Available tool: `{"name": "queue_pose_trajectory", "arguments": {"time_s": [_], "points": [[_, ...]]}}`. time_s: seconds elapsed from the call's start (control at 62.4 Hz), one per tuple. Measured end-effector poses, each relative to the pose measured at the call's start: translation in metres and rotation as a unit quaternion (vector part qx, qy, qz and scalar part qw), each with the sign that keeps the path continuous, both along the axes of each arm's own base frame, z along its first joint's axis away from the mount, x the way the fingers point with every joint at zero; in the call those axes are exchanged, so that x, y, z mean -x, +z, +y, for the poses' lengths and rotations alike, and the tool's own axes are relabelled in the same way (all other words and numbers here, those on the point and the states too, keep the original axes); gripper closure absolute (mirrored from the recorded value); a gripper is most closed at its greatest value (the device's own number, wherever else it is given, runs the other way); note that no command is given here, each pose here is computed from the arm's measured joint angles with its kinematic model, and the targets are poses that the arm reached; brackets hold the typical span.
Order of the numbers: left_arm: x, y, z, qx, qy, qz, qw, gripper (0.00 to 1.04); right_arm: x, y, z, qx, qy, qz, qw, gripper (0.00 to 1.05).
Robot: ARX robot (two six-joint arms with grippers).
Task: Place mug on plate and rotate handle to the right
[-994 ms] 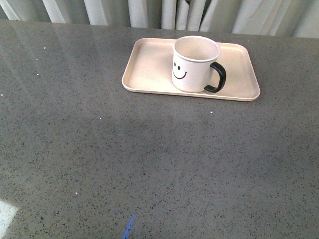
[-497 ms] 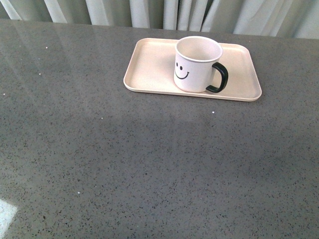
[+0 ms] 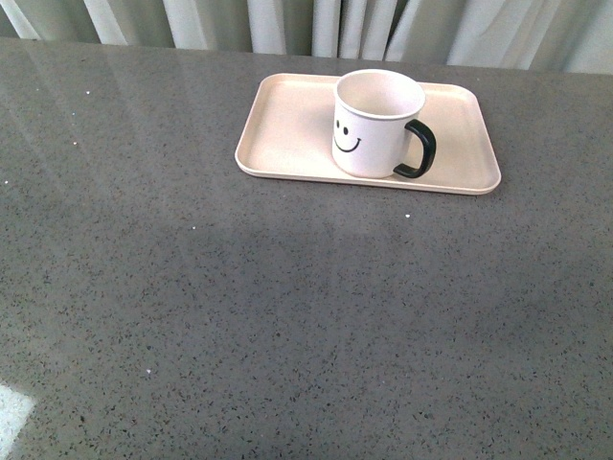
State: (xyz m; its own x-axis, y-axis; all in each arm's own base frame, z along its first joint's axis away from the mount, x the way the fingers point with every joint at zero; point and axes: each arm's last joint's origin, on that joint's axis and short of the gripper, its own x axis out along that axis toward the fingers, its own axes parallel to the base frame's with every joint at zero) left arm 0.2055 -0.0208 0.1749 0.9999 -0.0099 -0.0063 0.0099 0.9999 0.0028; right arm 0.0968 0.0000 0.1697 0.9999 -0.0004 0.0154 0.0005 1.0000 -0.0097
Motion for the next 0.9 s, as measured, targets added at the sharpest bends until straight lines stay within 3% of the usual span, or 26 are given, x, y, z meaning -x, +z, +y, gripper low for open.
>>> {"name": "queue_pose_trajectory", "arguments": {"time_s": [0.224,0.897], "points": [[0.024,-0.013,0.008,0.000,0.004,0.006,1.000,1.03,0.000,0.000,0.000,0.000,0.000,0.000,1.000,0.09],[0.070,-0.008,0.020,0.000,0.003,-0.003,1.000,1.03,0.000,0.000,0.000,0.000,0.000,0.000,1.000,0.09]]}}
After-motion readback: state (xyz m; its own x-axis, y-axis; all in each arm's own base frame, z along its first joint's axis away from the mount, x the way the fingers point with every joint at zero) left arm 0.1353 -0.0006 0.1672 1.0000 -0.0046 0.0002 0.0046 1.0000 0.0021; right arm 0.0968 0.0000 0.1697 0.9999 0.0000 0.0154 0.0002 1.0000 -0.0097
